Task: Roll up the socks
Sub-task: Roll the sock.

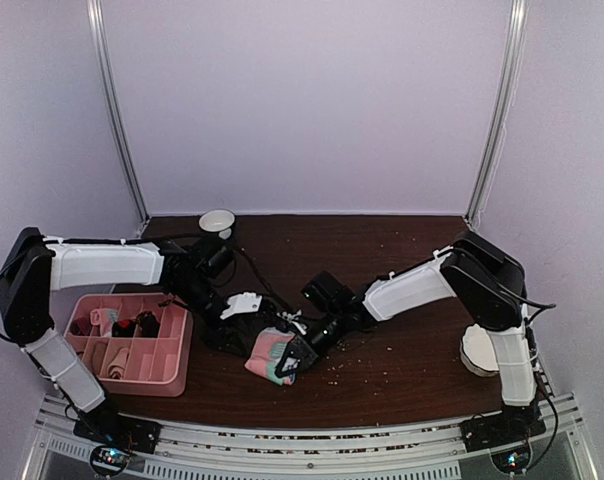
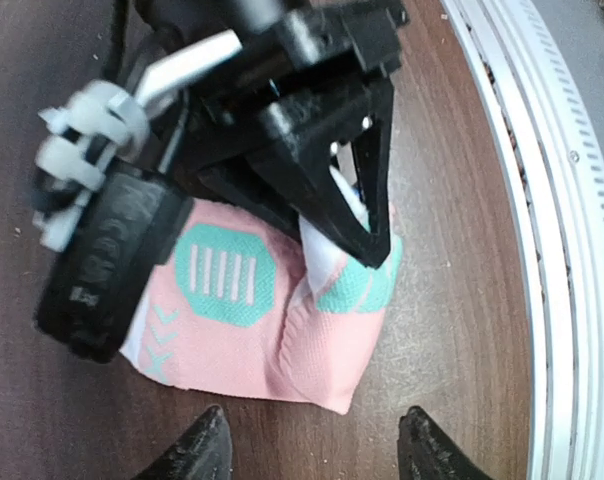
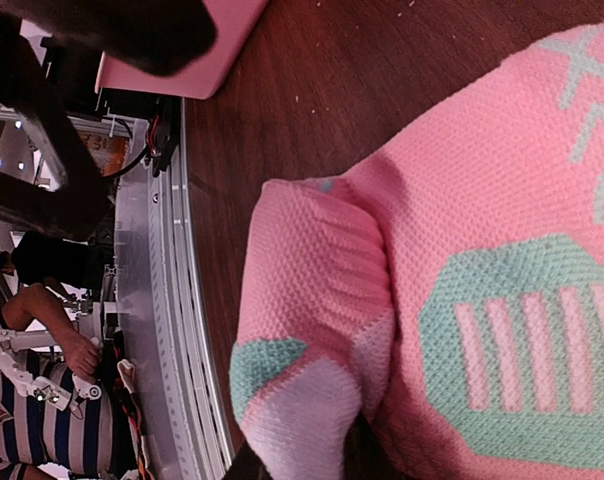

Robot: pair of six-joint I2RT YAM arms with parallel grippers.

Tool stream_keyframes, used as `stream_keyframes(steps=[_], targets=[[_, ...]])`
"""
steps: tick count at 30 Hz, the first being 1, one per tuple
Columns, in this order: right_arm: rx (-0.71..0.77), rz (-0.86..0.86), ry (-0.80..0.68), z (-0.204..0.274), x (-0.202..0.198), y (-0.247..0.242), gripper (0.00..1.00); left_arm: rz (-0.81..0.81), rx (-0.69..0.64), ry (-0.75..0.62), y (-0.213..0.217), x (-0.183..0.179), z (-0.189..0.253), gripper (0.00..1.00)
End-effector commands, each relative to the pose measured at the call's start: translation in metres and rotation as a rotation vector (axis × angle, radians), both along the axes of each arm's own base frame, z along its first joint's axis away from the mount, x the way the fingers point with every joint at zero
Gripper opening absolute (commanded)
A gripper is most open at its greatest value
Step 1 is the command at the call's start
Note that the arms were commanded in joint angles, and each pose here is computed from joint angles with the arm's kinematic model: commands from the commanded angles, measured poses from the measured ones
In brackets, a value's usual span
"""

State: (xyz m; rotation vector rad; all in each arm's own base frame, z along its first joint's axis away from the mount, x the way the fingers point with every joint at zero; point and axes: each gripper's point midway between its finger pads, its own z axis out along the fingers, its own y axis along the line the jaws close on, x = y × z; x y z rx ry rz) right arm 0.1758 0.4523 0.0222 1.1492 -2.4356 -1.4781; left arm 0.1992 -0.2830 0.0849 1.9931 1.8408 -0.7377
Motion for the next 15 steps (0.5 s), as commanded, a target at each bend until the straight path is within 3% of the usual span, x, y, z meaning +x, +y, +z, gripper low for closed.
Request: stream_keyframes(steps=[1, 6, 15], targets=[[-0.498, -0.17, 0.043, -0.121, 0.0, -0.088, 0.0, -0.026, 0.058, -0.043, -0.006, 0.005, -0.013, 0.55], [-0.492, -0.189, 0.054, -0.126, 0.0, -0.093, 0.0, -0.089, 0.135, -0.093, -0.023, -0.008, -0.031, 0.51], [-0.484, -0.204, 0.048, -0.125, 0.002, -0.096, 0.0, -0.085, 0.188, -0.052, -0.035, -0.009, -0.048, 0.32]])
